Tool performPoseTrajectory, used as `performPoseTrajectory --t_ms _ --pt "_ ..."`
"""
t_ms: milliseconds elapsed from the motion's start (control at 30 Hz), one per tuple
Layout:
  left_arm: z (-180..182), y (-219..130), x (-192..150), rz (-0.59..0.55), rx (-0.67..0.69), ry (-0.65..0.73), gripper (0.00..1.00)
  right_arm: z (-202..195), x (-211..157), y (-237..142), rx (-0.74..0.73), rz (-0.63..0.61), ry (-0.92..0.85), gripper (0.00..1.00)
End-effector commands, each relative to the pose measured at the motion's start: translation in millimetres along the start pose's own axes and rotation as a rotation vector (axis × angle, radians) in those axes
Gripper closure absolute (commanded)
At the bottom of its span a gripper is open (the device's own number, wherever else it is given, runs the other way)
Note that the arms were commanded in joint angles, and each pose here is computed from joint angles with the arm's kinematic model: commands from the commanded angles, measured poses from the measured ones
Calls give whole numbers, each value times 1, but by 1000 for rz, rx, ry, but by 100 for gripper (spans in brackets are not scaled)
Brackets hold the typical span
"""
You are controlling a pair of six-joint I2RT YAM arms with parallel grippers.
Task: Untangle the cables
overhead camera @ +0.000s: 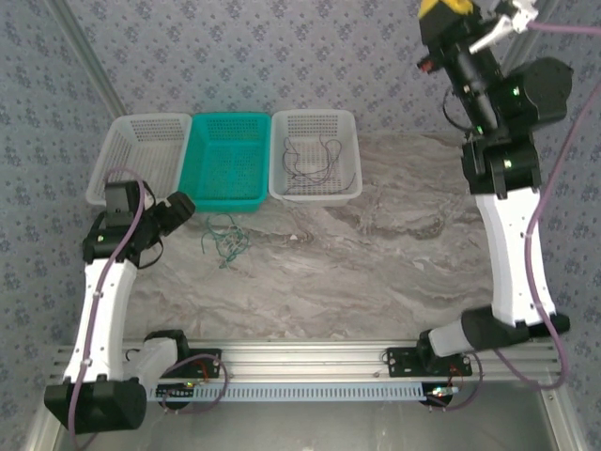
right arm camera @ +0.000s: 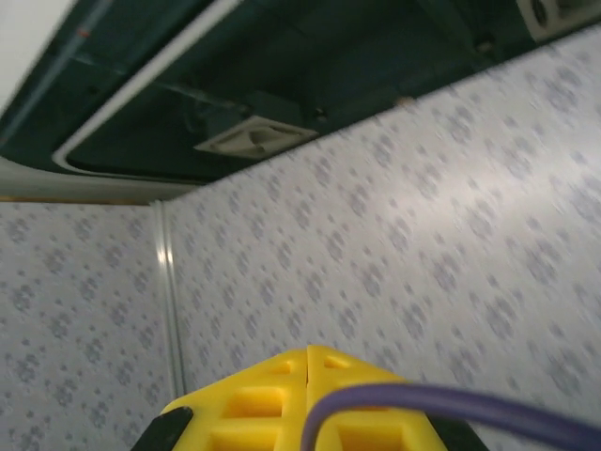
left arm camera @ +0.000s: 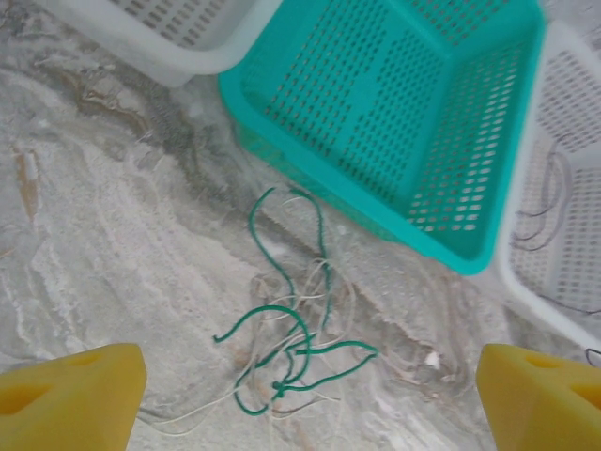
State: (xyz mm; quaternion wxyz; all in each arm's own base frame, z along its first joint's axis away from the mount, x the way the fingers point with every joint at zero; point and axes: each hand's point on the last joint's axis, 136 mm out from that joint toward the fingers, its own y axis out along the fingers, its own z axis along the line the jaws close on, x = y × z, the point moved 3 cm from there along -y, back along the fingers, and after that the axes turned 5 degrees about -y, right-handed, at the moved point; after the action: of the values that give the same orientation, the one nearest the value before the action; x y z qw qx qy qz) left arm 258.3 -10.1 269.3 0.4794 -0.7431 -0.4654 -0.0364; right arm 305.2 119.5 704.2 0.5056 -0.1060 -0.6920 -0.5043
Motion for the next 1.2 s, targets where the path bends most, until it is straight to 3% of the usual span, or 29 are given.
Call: performPoseTrajectory --t_ms 0,133,267,433,533,833,1067,1133,1167 --pt "-13 -14 -5 -12 -92 -1 7 16 9 32 99 -128 -86 100" --pt "-21 -29 -13 -9 -169 52 7 -1 -27 70 30 -141 -147 100" --pt "-19 -31 -21 13 -182 79 7 -20 -88 97 15 -108 -165 100" --pt "-16 -26 -25 28 -176 88 7 -23 -232 108 134 248 -84 100" --pt "-16 -23 -26 34 -180 96 7 -21 -298 98 154 407 -42 100" --pt "-19 -16 -24 40 -193 100 6 -32 -442 32 51 795 77 100" --pt "-21 -14 -24 51 -204 104 6 -39 -512 -22 -22 1010 113 100" --pt "-22 -14 -23 50 -205 107 6 -38 -522 -33 -31 1075 125 93" --pt "-23 -15 -23 50 -205 109 6 -37 -523 -35 -29 1094 126 81"
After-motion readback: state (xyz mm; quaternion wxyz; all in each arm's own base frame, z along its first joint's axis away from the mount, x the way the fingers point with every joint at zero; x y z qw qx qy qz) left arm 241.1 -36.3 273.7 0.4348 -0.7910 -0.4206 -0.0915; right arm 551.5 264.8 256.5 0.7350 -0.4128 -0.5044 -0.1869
